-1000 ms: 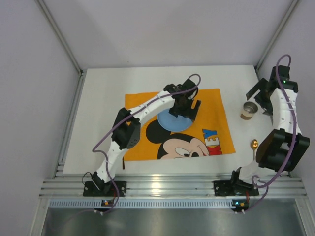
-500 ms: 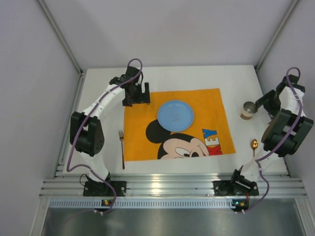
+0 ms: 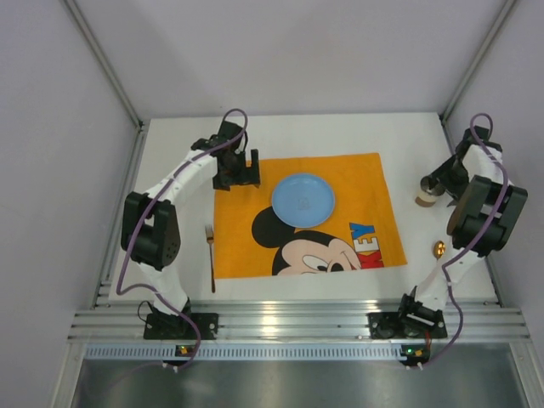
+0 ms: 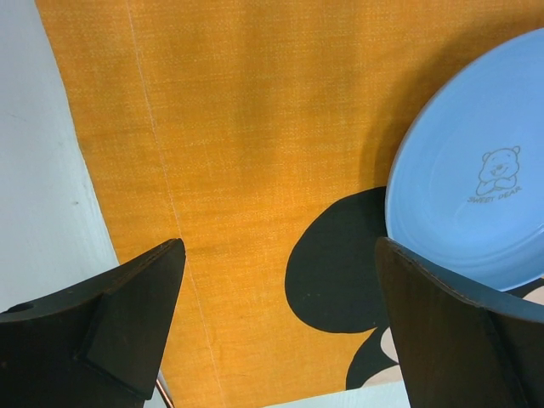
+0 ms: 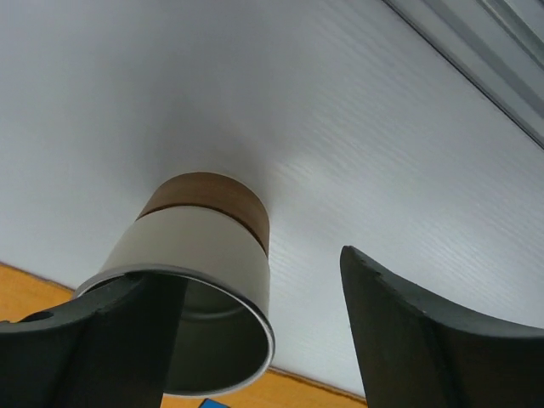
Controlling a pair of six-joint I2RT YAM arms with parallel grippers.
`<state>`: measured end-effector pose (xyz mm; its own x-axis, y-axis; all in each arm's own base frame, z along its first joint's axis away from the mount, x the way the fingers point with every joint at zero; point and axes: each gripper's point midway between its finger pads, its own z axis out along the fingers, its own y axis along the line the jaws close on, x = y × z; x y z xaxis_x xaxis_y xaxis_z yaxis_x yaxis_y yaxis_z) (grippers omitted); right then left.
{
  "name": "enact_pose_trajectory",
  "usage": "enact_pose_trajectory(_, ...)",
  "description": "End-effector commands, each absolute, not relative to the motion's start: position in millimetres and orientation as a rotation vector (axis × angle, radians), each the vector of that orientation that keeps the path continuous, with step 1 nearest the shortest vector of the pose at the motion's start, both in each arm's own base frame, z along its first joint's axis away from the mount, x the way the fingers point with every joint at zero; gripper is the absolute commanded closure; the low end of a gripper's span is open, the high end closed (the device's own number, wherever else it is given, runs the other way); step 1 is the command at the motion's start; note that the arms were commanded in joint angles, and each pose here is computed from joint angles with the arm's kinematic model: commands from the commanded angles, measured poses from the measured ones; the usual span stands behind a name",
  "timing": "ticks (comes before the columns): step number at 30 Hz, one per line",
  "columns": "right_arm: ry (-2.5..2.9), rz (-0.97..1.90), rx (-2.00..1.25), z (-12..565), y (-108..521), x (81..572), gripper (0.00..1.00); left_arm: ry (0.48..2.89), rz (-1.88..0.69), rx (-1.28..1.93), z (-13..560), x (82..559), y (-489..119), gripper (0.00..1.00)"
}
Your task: Set the dinner table for one person
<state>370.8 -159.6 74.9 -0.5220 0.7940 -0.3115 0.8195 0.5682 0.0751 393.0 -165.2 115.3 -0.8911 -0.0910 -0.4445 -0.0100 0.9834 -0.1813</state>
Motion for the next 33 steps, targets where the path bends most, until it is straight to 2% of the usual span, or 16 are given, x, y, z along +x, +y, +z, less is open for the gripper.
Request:
enact_pose_trajectory(1,2.473,-0.268,1.242,74.3,-160.9,392.0,0.3,2.596,-0.305,-0.051,132.3,411.4,-169.8,0.02)
enact_pose_trajectory(3,2.475,-0.321,1.233,71.5,-163.1,395.1,0.46,2.596,-0.295,-0.048,134.0,413.9,-165.6,0.02)
enact_pose_trajectory(4,2.48,-0.327,1.221,70.6,-160.8,397.1,0.65,2.598,-0.288,-0.049,134.5,415.0,-163.9,0.01)
enact_pose_trajectory(7,2.484,-0.315,1.192,73.6,-157.5,406.9,1.0,2.6,-0.272,-0.048,134.6,416.5,-156.7,0.02)
enact_pose_trajectory(11,2.451,-0.317,1.061,108.3,-142.3,432.7,1.0,2.599,-0.253,-0.052,133.3,418.5,-148.5,0.01)
enact_pose_trajectory(15,2.425,-0.212,0.87,153.8,-88.0,464.6,1.0,2.598,-0.156,-0.11,130.9,422.0,-134.1,0.02)
enact_pose_trajectory(17,2.458,-0.139,0.765,159.1,-43.7,471.4,1.0,2.622,-0.114,-0.165,127.8,416.6,-124.9,0.01)
enact_pose_trajectory(21,2.531,-0.023,0.582,147.5,34.9,477.4,1.0,2.668,-0.083,-0.239,115.3,398.1,-115.2,0.02)
enact_pose_trajectory(24,2.578,0.019,0.522,127.6,61.3,483.7,1.0,2.72,-0.057,-0.313,100.3,375.8,-105.4,0.02)
enact_pose_trajectory(33,2.637,-0.016,0.477,83.6,74.2,494.4,0.99,2.766,-0.041,-0.528,83.8,310.4,-79.0,0.02)
